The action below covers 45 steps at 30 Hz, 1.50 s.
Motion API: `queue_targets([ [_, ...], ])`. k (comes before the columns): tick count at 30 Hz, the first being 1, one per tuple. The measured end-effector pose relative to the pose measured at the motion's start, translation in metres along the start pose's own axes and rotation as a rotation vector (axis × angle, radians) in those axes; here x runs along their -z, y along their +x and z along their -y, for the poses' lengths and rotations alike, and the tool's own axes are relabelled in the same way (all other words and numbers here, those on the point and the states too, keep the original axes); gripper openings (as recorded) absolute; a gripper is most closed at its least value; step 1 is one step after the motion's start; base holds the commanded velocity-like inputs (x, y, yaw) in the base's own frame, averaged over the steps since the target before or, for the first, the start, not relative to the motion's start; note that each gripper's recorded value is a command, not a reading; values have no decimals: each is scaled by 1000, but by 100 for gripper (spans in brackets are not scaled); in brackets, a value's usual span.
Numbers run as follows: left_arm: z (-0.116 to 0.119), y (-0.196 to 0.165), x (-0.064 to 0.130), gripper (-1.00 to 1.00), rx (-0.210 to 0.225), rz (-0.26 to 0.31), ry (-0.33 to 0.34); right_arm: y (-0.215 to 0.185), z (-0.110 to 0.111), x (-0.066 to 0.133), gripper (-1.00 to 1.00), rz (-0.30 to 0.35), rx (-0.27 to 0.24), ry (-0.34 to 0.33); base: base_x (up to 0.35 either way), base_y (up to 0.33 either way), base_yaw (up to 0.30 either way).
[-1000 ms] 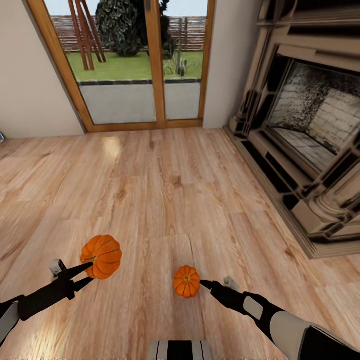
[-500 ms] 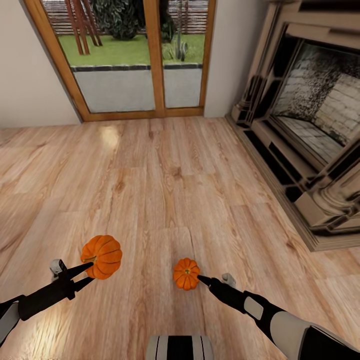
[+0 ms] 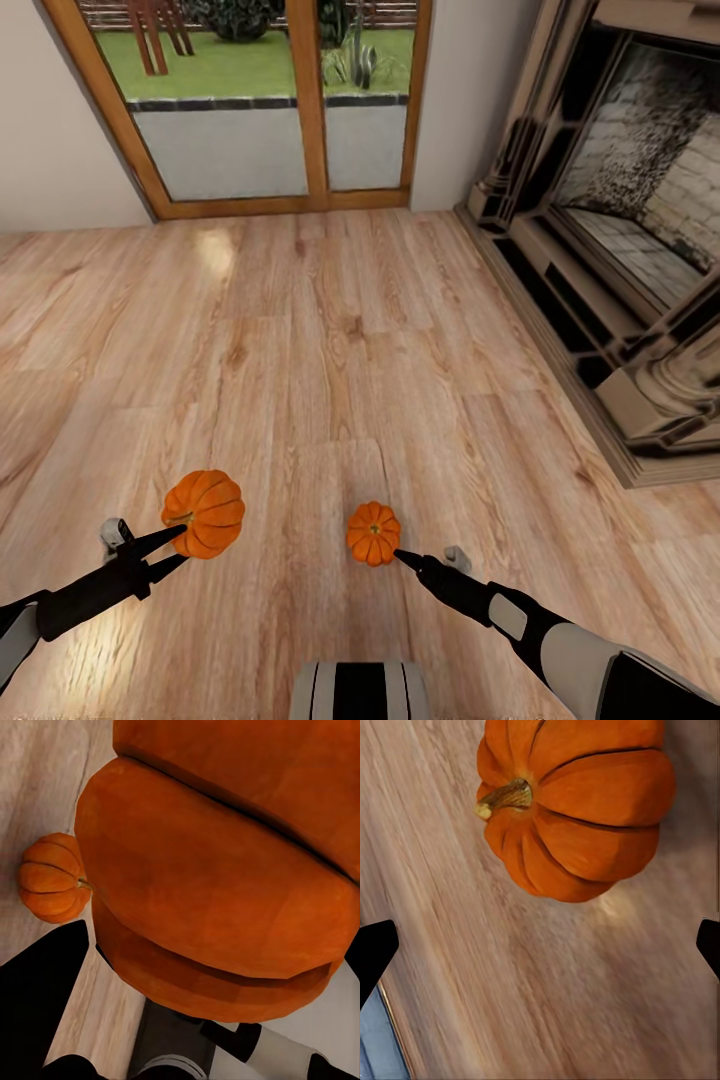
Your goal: Place each of the two pumpkins and all three candles from the living room inside a cabinet in the living room (use any cabinet), then make sure every cabinet is closed, and position the cauldron so it is next to a table in the living room.
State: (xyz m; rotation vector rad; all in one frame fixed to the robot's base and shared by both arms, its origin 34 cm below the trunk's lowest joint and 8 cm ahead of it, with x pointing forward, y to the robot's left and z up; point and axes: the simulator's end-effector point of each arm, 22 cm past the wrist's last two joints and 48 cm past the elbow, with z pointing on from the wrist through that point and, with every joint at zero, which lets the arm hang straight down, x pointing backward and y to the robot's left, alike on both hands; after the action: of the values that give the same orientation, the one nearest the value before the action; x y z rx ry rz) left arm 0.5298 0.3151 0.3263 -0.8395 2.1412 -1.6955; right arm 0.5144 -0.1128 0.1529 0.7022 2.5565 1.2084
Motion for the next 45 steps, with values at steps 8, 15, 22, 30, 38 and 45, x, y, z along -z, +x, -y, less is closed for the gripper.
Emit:
queue_targets([
  [8,-16,3,-1,-100,26,-5,-20,10,15,-5,100,-18,-21,15,0,0,0],
  [15,-15,1,0,-100,29,0,-16,10,14,-5,100,-17,-22,14,0,0,0],
  [22,-15,1,0,-100,27,0,-14,9,13,-5,100,-15,-23,11,102,0,0],
  [30,-15,3,-1,-100,28,-4,-16,8,14,-5,100,-11,-26,13,135,0,0],
  [38,-16,4,-1,-100,29,-7,-17,8,15,-5,100,-11,-27,17,91,3,0],
  [45,-16,3,-1,-100,29,-6,-16,8,17,-5,100,-9,-25,26,29,94,0],
])
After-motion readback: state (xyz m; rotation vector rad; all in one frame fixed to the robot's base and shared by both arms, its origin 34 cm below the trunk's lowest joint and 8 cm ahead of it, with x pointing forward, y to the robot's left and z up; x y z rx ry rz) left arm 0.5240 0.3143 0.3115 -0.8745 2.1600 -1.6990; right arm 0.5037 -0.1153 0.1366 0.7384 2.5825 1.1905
